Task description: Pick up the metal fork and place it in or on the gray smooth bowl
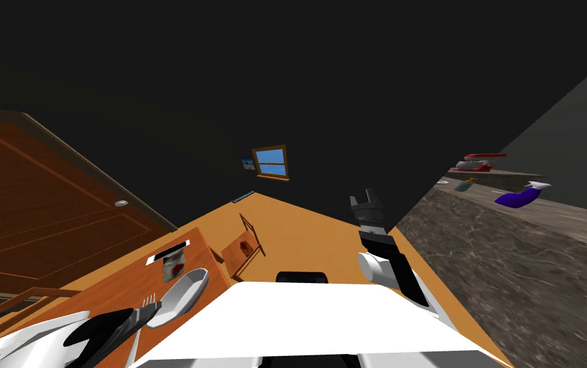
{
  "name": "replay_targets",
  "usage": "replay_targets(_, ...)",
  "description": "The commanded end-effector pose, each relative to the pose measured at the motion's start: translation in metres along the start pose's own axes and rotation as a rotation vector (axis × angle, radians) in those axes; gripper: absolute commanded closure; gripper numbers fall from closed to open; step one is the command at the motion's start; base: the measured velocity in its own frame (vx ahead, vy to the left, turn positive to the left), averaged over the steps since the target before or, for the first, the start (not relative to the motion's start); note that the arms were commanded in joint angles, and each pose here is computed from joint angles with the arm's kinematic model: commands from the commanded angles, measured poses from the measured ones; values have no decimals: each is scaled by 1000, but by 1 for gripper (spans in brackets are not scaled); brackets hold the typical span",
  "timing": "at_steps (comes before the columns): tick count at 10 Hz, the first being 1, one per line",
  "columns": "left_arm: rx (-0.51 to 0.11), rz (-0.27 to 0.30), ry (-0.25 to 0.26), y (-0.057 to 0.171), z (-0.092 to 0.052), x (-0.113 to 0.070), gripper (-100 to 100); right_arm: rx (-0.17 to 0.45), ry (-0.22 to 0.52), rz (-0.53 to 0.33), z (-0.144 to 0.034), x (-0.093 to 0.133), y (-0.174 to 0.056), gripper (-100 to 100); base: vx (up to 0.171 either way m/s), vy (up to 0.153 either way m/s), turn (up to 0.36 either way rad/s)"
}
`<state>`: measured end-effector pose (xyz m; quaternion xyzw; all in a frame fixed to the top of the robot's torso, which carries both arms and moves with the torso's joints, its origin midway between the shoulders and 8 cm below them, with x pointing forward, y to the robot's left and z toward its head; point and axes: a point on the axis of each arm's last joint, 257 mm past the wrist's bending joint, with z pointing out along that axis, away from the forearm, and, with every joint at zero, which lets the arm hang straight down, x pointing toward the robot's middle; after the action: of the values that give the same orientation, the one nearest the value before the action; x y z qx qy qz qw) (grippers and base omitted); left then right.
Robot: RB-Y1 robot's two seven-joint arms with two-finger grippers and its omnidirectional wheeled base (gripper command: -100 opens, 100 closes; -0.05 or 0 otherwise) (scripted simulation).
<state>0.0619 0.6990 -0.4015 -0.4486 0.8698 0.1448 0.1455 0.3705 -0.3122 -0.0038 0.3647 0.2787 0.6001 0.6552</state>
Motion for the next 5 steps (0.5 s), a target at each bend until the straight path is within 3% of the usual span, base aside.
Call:
replay_targets(1,37,-17,3,-13,-6,-4,100,0,0,0,0,0,0,0,123,35,105)
replay_targets(4,103,-41,7,-39,-15,-11,100,0,0,0,0,0,0,0,113,30,97)
replay_targets(5,85,-32,5,-33,-13,-9,100,0,0,0,0,0,0,0,49,17,14)
